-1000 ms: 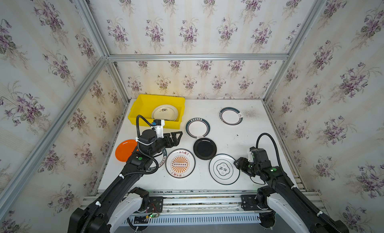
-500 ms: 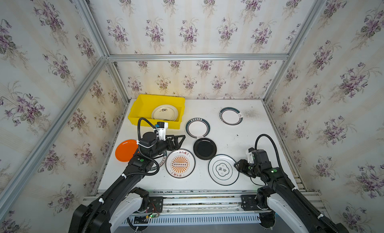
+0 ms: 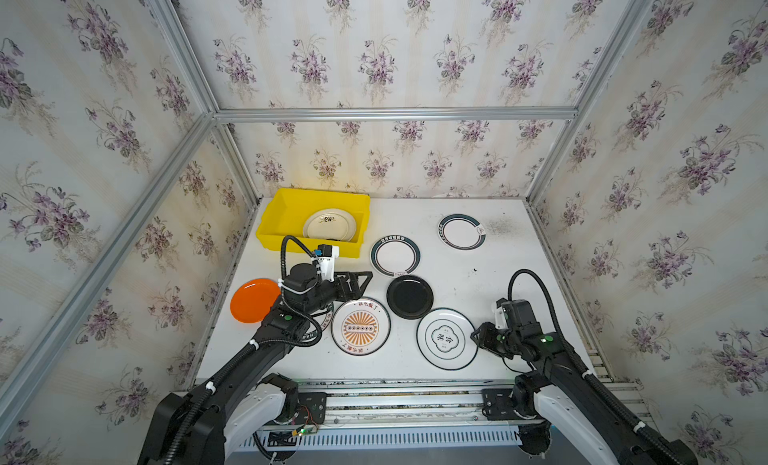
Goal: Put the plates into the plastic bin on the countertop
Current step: 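Push the white cloud-print plate with the right gripper and grasp its rim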
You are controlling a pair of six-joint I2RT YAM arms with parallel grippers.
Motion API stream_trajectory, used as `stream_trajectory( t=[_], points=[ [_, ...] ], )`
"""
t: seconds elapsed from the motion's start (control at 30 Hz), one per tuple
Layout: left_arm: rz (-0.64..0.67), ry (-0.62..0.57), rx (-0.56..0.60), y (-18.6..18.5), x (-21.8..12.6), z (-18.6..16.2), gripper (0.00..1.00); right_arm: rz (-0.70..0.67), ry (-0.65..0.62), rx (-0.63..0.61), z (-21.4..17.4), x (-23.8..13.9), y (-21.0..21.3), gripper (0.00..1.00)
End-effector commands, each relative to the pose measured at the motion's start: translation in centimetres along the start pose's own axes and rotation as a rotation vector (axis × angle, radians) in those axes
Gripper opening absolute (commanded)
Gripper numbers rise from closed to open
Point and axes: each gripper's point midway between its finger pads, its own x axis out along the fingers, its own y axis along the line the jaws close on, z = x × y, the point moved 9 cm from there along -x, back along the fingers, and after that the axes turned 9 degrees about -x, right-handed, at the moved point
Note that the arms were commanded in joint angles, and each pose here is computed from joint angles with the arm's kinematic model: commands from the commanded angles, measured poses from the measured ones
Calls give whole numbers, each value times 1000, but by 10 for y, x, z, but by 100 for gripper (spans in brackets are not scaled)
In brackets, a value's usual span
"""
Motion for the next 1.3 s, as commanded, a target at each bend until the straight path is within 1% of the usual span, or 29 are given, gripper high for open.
stream_trajectory(
  t=[0.0, 0.13, 0.27, 0.47, 0.67, 0.8, 0.93, 1.1, 1.2, 1.27],
  points=[
    [-33, -20, 15, -5, 2, 5, 100, -13, -18, -14, 3, 0, 0, 37],
    [-21, -11, 11, -2, 4, 4, 100, -44, -21, -11, 4, 3, -3, 34],
    [-21, -5, 32, -1, 5, 3, 100, -54, -24, -23, 8, 2, -2, 33],
    [-11, -3, 28, 0, 7, 2, 100, -63, -14, -28, 11, 3, -1, 27],
    [1, -2, 25, 2, 7, 1, 100, -83, -19, -6, 11, 4, -3, 27],
    [-2, -2, 26, 1, 7, 1, 100, -159, -34, 15, 12, -1, -8, 27],
    [-3, -2, 24, 1, 7, 1, 100, -154, -49, 22, 13, -1, -8, 27],
    [0, -2, 19, 2, 7, 1, 100, -214, -60, 72, 9, -5, -14, 26],
    [0, -3, 20, 1, 7, 1, 100, -188, -78, 94, 6, -3, -15, 25],
    [-1, -3, 19, 1, 7, 1, 100, -194, -81, 108, 4, -3, -16, 24]
  ],
)
